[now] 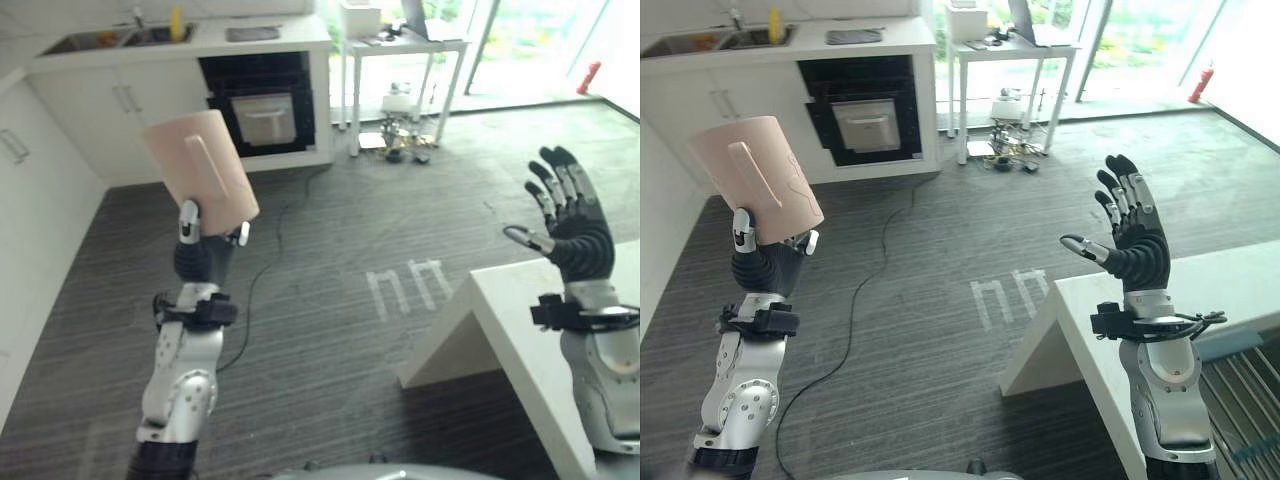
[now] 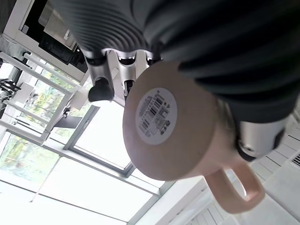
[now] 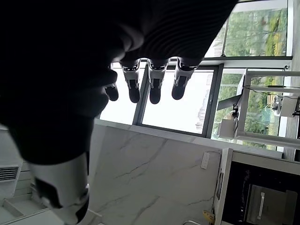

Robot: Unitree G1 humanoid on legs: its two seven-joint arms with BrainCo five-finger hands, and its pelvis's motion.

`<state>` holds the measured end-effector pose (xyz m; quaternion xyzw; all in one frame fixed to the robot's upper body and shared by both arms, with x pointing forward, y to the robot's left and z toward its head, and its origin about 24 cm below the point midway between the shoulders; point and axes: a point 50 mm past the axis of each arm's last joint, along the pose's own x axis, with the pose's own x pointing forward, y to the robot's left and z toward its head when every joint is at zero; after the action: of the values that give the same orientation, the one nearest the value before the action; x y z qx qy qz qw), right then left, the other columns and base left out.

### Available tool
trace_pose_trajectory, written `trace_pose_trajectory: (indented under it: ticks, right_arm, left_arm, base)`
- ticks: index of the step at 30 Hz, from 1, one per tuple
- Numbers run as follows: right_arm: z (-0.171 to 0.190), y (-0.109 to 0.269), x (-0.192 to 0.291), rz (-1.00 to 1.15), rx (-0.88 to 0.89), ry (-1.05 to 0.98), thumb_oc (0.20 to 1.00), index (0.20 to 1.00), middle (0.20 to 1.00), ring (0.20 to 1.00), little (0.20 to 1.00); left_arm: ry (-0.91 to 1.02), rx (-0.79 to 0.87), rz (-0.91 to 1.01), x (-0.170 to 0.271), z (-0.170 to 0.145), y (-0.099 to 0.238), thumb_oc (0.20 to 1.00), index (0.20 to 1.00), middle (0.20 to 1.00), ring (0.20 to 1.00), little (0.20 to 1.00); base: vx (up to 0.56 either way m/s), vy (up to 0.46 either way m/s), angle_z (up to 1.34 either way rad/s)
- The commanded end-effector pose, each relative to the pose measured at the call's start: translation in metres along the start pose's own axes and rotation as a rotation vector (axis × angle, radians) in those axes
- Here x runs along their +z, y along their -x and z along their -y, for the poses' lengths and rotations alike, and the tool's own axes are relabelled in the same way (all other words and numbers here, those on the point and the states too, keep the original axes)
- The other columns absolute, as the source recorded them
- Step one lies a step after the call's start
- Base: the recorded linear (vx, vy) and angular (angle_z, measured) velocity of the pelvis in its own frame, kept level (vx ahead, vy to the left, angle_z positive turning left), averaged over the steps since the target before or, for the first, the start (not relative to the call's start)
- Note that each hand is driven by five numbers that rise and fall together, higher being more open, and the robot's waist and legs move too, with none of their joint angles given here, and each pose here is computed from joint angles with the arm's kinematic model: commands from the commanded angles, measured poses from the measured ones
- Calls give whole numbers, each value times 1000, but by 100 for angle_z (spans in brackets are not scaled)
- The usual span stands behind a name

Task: Place the dishes in the dishwasher.

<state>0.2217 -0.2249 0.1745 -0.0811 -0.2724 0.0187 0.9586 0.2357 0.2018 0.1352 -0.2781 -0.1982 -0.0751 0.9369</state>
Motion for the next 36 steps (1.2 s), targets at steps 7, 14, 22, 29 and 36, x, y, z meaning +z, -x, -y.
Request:
trace_pose_trajectory:
  ticks: [7,14,22,29,36]
  right_arm:
    - [10,-6,27,183,7,54,1000,1000,1000,1000,1000]
    - [2,-13,25,184,2,33,1000,1000,1000,1000,1000]
    - [-1,-9,15,144,39,-55,1000,1000,1000,1000,1000]
    - [9,-2,20,149,76,-41,1000,1000,1000,1000,1000]
    - [8,-9,19,173,124,-22,1000,1000,1000,1000,1000]
  left_arm:
    - [8,-165,187,32,22,-26,200,200,200,200,200]
    - [-32,-162,180,33,24,-28,200,200,200,200,200]
    - [-63,-169,236,40,13,-23,200,200,200,200,200]
    - [-50,-158,225,39,8,-11,200,200,200,200,200]
    - [11,-117,197,27,-5,-1,200,200,200,200,200]
  base:
    - [-113,250,46]
    - [-21,70,38]
    - [33,-81,-8]
    - [74,-248,0]
    - [422,178,-1]
